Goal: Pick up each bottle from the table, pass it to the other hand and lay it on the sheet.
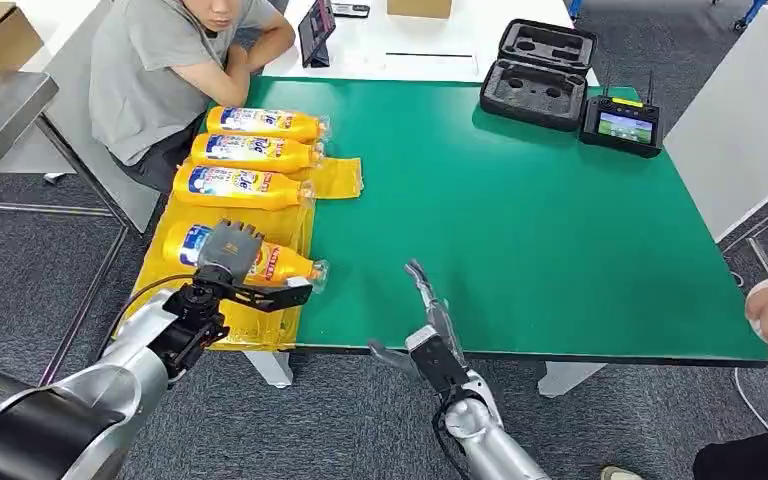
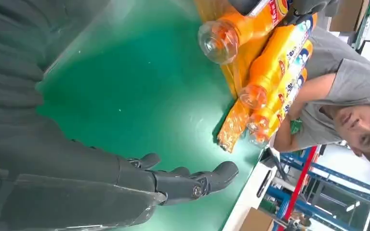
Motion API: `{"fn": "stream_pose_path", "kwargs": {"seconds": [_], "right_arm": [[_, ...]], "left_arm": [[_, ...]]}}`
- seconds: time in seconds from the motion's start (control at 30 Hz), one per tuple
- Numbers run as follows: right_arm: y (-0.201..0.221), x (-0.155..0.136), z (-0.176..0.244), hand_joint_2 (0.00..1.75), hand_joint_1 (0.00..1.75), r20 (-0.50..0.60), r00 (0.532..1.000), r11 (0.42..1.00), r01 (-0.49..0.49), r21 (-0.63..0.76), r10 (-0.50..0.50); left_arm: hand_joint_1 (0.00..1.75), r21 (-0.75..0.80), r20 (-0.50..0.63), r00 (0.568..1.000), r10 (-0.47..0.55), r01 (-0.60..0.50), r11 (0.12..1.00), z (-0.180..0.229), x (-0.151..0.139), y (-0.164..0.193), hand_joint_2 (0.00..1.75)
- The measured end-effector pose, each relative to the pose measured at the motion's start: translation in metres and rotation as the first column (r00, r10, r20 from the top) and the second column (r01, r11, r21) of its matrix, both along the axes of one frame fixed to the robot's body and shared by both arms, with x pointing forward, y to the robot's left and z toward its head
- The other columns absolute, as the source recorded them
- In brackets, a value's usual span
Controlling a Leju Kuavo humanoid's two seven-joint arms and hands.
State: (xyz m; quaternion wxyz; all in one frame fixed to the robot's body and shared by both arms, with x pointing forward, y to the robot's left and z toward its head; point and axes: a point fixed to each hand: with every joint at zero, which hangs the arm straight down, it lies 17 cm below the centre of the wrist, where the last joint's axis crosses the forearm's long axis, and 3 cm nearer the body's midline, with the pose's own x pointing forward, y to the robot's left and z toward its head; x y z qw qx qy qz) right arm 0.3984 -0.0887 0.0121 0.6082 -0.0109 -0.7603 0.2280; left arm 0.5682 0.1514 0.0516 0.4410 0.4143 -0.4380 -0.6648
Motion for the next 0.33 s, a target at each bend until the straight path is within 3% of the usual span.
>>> {"fn": "stream_pose_path", "kwargs": {"seconds": [0.13,0.2,0.33], "right_arm": [[0.0010,0.0000,-0.0001,1.75,0.00,-0.001,1.000,1.000,-0.003,0.000,0.003],[0.0013,-0.0001,-0.0001,1.75,0.00,-0.002,1.000,1.000,-0.003,0.001,0.003],[0.0024,-0.0007,-0.0001,1.75,0.00,-0.001,1.000,1.000,-0.006,0.001,0.006]], "left_arm": [[1.59,-0.031,0.006,1.000,0.008,-0.008,0.999,-0.0024,-0.0023,-0.0005,1.75],[1.48,-0.035,-0.005,1.000,0.010,-0.010,0.999,-0.0060,-0.0043,-0.0004,1.75],[1.48,-0.067,-0.027,1.000,0.016,-0.018,0.998,-0.0097,-0.0067,-0.0020,1.75]]}}
